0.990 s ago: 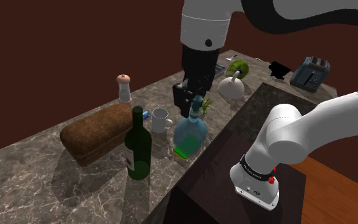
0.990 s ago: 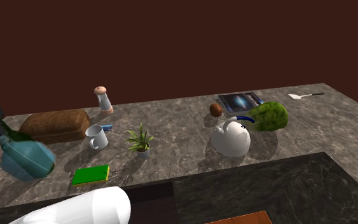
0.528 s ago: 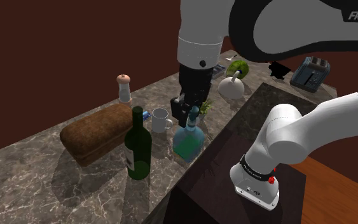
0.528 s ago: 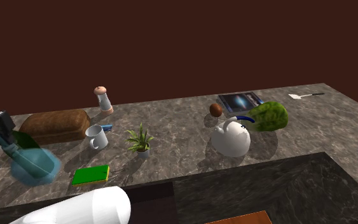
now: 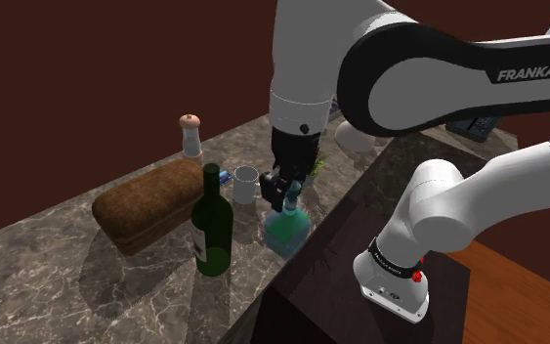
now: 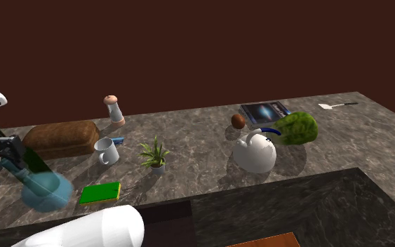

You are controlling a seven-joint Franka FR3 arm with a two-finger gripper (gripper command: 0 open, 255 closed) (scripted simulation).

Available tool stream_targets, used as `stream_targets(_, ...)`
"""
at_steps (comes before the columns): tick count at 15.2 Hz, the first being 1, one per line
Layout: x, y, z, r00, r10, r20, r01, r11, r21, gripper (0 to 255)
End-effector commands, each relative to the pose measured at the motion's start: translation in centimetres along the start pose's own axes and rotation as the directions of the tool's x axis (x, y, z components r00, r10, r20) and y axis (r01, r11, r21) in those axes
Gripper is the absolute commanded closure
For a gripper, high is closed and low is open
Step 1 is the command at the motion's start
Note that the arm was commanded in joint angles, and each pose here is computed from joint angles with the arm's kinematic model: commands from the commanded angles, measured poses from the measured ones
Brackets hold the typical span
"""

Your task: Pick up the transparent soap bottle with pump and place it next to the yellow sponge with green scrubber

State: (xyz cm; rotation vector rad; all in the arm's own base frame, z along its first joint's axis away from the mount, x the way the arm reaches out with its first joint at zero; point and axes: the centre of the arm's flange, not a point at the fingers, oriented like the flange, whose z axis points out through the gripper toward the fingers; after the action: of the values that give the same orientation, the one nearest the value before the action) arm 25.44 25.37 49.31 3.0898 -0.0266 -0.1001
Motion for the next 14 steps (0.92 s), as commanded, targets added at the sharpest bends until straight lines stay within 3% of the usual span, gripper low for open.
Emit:
stream_targets(1, 0.1, 0.0, 0.9, 1.0, 0.0, -0.001, 0.0, 1.0, 0.001, 255)
stream_targets(12, 0.5, -0.3, 7.0, 1.0, 0.0, -0.001, 0.0, 1.0, 0.001, 255)
stream_targets(14, 0.5, -0.3, 7.0, 1.0, 0.0, -0.001, 0.0, 1.0, 0.0, 255)
